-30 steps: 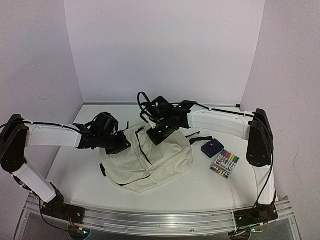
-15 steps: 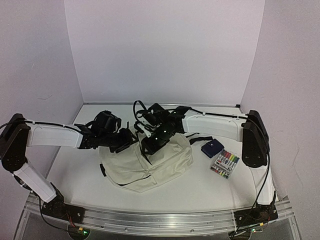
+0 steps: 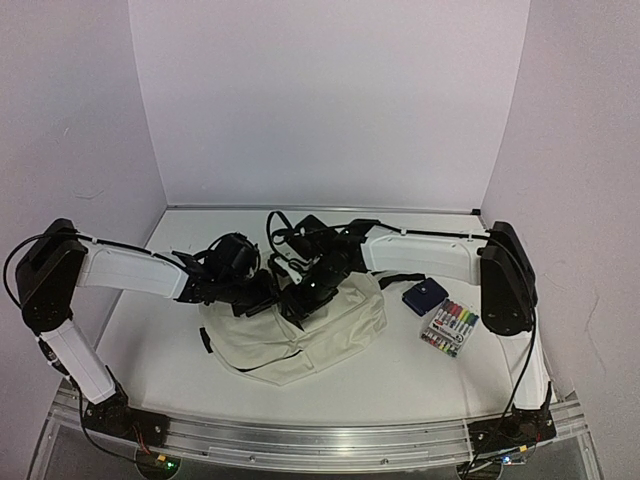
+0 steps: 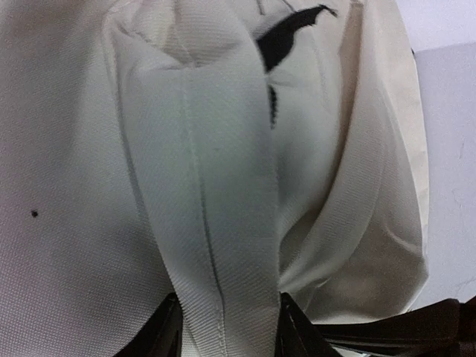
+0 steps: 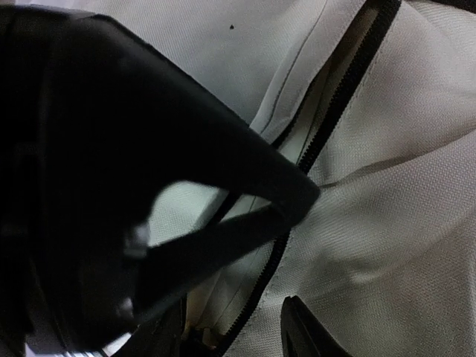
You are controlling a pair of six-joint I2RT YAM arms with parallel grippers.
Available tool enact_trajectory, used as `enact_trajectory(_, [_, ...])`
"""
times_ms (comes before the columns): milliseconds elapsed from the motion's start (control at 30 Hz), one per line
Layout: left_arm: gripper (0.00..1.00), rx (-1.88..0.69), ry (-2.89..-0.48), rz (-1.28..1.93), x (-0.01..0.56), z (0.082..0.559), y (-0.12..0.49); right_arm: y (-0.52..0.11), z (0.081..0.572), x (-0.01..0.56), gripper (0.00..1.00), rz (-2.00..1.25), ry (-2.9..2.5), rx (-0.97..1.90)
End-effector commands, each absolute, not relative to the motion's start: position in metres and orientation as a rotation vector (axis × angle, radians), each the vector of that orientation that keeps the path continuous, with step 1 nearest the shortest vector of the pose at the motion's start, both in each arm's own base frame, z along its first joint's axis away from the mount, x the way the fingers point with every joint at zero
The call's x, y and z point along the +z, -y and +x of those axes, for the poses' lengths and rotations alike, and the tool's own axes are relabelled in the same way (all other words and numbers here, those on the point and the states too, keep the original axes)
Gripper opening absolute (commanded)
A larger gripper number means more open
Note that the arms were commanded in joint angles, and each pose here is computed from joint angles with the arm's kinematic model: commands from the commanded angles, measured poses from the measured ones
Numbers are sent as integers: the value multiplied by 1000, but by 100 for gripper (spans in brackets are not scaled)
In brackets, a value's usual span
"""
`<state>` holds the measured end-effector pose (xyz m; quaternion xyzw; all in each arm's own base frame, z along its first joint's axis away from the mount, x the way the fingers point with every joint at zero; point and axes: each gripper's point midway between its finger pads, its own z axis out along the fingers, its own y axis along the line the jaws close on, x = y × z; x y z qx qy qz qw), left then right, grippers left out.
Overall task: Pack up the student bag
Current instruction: Adjust the student bag at the center of the board.
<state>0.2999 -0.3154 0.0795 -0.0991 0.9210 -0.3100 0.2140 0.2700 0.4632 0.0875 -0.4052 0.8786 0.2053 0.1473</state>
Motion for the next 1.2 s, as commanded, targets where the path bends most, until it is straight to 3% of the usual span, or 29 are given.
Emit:
enact_trajectory(0, [30, -821, -2559, -344, 82, 293, 302, -455, 286, 102, 48, -1117, -2475, 470])
enact_trajectory(100, [16, -822, -2569, -388, 78, 285, 293, -452, 300, 99, 51, -1083, -2459, 375])
enact_trajectory(233, [2, -830, -2569, -413, 70, 283, 291, -456, 305, 89, 68, -1063, -2467, 342])
enact_trajectory(533, [0, -936, -2558, -434, 56, 282, 303, -459, 327, 50, 64, -1076, -2439, 101])
enact_trajectory(667, [0, -935, -2545, -444, 59, 280, 298, -438, 329, 30, 55, -1102, -2444, -43])
enact_trajectory(833, [0, -927, -2534, -434, 64, 282, 297, -424, 331, 41, 23, -1100, -2429, -82])
enact_trajectory(967, [0, -928, -2530, -423, 66, 284, 300, -425, 342, 85, 2, -1047, -2383, 1])
enact_trajectory(1167, [0, -935, -2506, -393, 76, 290, 305, -432, 334, 143, 0, -1036, -2321, 179])
